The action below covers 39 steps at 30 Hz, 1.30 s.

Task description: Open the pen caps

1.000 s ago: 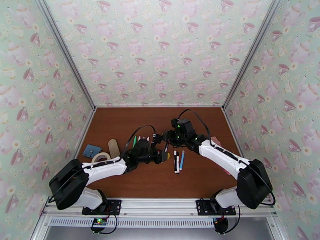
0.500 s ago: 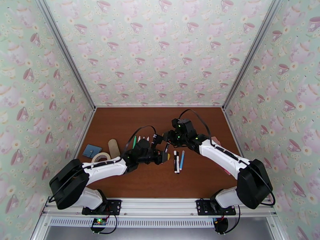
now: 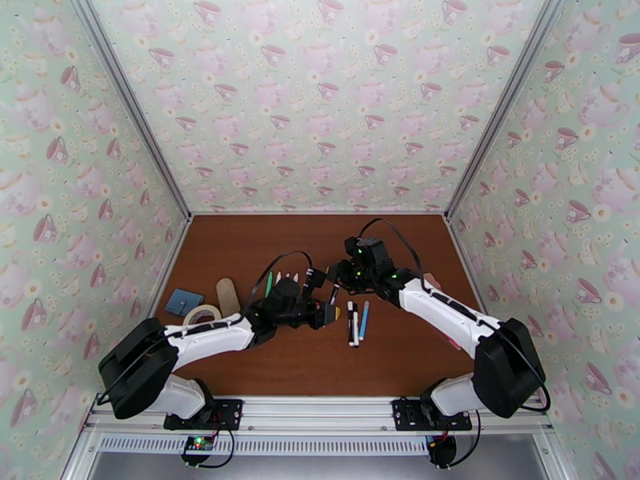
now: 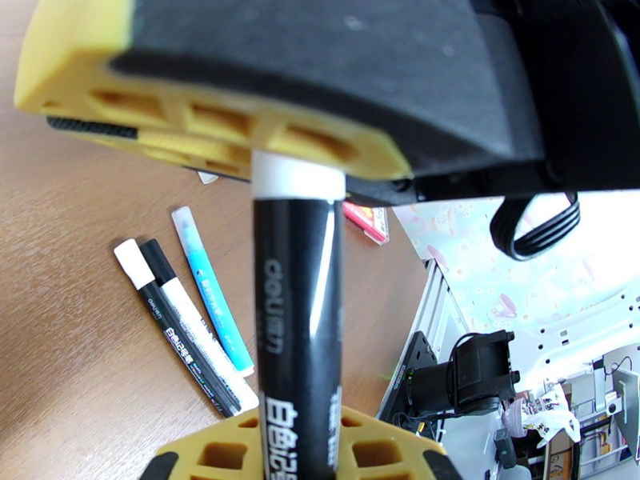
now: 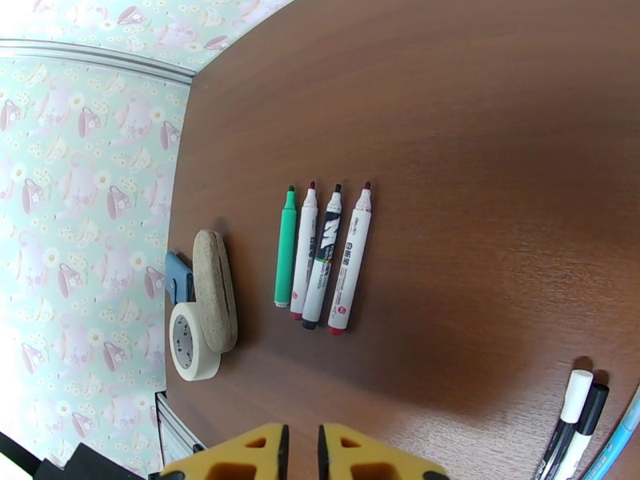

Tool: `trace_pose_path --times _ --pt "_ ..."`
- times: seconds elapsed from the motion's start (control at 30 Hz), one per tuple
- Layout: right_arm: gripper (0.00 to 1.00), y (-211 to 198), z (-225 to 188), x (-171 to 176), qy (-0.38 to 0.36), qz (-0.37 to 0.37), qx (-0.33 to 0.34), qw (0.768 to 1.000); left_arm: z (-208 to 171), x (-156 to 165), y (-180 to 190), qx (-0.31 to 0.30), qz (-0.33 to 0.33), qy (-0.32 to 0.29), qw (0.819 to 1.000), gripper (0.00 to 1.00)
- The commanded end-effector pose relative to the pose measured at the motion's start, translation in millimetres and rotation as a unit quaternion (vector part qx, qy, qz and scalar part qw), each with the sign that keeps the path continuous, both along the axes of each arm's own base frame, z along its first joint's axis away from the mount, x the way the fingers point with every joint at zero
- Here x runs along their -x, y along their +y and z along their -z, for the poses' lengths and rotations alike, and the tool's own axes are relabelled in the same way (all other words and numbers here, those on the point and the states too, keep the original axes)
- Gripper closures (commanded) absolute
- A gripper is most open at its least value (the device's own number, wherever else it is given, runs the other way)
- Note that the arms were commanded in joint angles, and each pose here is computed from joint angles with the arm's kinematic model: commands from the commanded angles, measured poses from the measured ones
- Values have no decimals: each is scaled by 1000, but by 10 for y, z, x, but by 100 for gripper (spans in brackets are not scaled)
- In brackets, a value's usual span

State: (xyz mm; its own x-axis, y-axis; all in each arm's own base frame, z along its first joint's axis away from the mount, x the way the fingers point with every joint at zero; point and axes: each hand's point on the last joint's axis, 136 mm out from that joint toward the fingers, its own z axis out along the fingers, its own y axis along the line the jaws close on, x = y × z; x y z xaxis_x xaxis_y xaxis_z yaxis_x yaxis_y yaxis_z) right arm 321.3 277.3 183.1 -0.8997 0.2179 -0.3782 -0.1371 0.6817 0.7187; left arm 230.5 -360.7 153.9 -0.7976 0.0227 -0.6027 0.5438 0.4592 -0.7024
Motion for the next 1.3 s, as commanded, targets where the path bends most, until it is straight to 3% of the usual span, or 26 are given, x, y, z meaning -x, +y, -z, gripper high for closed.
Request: trace_pose_path --times 0.0,0.23,0.4,0.53,0.7,0.97,1.13,1.27 --pt "91 57 -272 13 -34 -21 -29 999 52 58 -46 -11 19 11 1000 100" --pt "98 58 -543 61 -63 -50 -77 994 -224 143 -80 67 76 30 994 100" --pt "99 -20 -870 130 -107 -76 -113 985 -309 226 -40 86 107 38 990 100" --pt "100 -128 -1007 129 -124 -68 -117 983 -148 176 13 39 86 37 995 100" --pt "100 -491 -822 -46 -91 34 -31 995 210 62 189 -142 1 -24 990 100" --pt "100 -676 -779 -96 -85 82 -2 993 121 119 183 -163 -11 -73 984 100" --pt "100 -773 -817 -120 -82 101 -9 991 159 275 105 -169 37 -73 982 100" --pt "100 -803 -857 -125 -91 99 -19 991 118 417 21 -134 77 -48 987 100"
